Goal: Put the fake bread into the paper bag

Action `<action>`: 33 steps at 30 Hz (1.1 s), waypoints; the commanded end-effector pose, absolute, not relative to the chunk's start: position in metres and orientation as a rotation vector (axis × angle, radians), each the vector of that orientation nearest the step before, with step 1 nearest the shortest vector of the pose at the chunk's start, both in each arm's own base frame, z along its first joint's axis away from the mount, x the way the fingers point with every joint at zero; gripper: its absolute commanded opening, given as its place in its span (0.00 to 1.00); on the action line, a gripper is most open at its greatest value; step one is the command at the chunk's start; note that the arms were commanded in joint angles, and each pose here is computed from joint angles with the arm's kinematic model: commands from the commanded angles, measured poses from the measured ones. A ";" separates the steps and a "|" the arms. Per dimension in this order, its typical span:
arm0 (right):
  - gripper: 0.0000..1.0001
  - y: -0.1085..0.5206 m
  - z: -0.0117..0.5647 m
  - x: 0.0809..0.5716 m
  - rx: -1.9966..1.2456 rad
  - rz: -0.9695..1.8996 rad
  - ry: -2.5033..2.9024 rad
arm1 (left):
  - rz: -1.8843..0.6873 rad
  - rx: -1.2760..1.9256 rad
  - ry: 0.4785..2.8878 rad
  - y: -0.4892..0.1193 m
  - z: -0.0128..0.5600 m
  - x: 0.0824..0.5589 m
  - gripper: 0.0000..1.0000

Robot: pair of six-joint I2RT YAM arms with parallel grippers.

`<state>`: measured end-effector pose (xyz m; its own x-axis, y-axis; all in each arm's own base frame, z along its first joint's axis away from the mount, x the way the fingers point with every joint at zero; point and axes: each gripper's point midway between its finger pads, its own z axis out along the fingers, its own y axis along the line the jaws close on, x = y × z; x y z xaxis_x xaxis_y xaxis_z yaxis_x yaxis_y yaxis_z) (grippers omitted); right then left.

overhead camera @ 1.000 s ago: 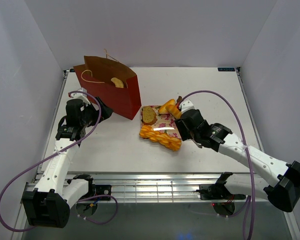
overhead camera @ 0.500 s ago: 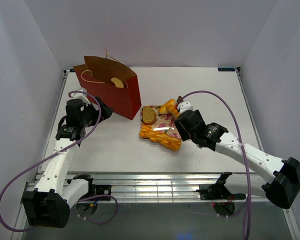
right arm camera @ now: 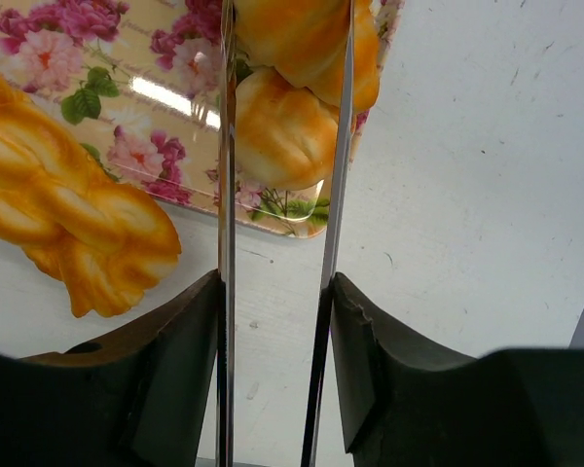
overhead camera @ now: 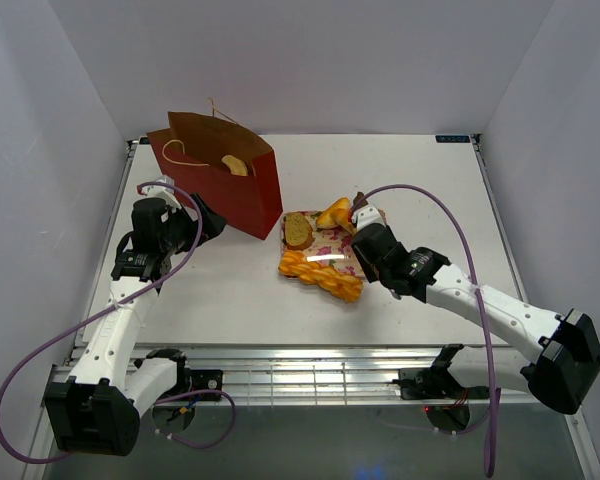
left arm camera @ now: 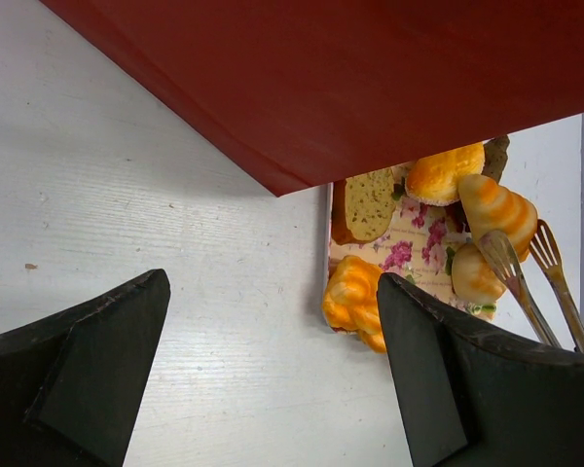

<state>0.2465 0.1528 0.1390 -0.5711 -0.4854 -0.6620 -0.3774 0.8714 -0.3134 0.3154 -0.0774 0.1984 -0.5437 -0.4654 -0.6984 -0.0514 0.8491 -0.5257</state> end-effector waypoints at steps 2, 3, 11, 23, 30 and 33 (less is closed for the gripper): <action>0.38 0.164 0.153 0.252 -0.585 -0.109 2.185 | -0.583 -0.358 2.078 -0.081 0.202 0.315 0.98; 0.36 0.163 0.155 0.252 -0.581 -0.104 2.182 | -0.584 -0.356 2.077 -0.081 0.202 0.315 0.98; 0.34 0.166 0.180 0.248 -0.568 -0.041 2.154 | -0.584 -0.356 2.074 -0.081 0.203 0.315 0.98; 0.25 0.180 0.222 0.240 -0.529 0.158 2.065 | -0.582 -0.357 2.074 -0.080 0.203 0.315 0.98; 0.21 0.197 0.245 0.241 -0.540 0.251 2.023 | -0.580 -0.357 2.072 -0.080 0.203 0.315 0.98; 0.17 0.209 0.266 0.243 -0.542 0.319 1.973 | -0.579 -0.357 2.070 -0.080 0.204 0.315 0.98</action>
